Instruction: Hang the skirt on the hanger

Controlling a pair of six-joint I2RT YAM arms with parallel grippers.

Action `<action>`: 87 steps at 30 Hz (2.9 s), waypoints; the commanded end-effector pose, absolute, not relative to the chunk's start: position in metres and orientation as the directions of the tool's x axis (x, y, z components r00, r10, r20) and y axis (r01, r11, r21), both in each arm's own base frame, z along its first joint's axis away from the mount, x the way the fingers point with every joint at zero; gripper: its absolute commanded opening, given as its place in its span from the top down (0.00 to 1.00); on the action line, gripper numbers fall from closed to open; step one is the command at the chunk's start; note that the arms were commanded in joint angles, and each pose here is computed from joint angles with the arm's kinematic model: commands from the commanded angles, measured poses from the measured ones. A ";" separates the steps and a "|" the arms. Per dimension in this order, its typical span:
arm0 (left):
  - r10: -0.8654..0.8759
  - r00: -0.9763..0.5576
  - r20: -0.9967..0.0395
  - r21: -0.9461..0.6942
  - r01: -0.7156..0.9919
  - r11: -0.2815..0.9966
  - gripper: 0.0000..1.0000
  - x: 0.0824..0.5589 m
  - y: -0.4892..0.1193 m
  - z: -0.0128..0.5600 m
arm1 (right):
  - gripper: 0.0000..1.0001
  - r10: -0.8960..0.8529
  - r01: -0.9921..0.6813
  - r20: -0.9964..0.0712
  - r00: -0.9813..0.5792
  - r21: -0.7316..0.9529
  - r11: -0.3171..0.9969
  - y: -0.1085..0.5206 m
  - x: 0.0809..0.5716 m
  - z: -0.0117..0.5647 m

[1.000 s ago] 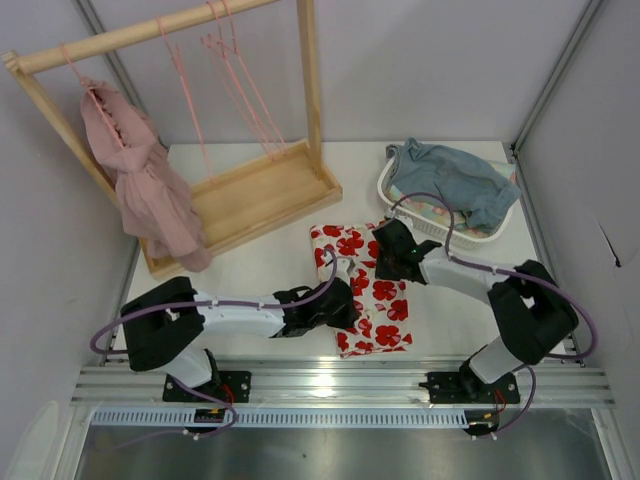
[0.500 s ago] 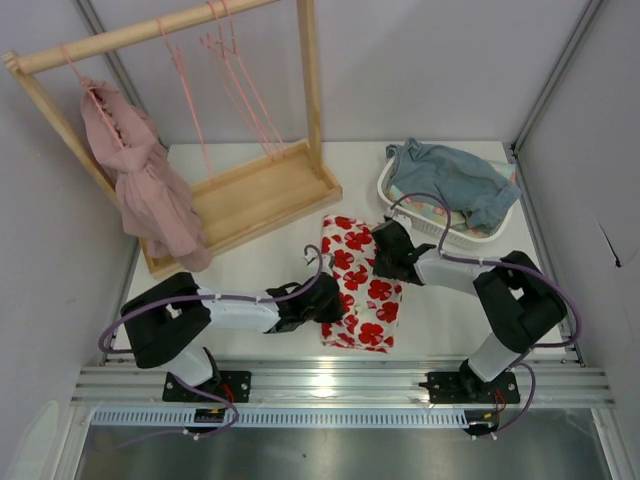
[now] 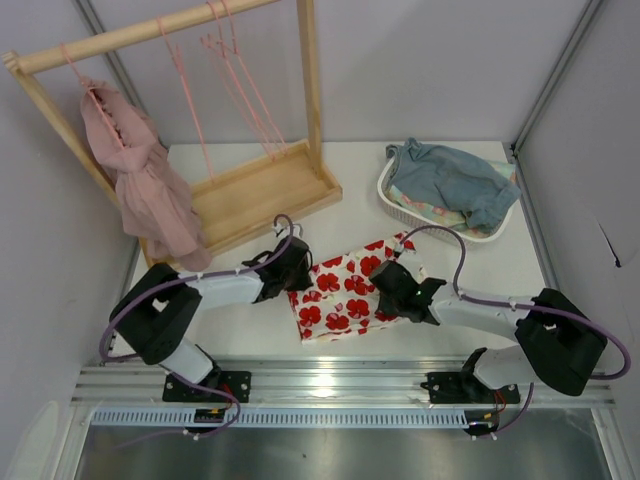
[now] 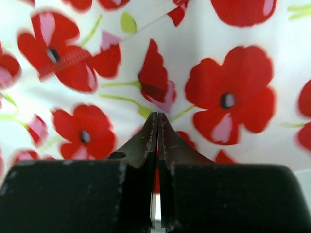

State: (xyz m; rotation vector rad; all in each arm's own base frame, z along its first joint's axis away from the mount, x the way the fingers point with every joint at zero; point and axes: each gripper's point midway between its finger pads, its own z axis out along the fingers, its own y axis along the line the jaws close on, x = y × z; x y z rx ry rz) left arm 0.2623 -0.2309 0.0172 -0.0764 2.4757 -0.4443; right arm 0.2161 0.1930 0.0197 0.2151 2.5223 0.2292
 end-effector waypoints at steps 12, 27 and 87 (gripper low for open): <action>0.017 -0.786 -0.618 -0.297 0.254 0.920 1.00 0.323 -0.266 0.033 | 1.00 0.217 0.136 -0.597 -0.773 0.178 0.975 0.198 0.219 0.043; 0.006 -0.571 -0.821 -0.277 0.407 0.871 0.26 0.306 -0.242 0.287 | 0.41 0.252 -0.136 -0.779 -0.575 0.395 0.909 0.172 0.275 0.292; -0.083 -0.175 -0.981 0.010 -0.475 0.880 1.00 0.419 -0.001 0.396 | 0.09 0.199 -0.124 -0.711 -0.674 0.375 0.919 0.165 0.300 0.275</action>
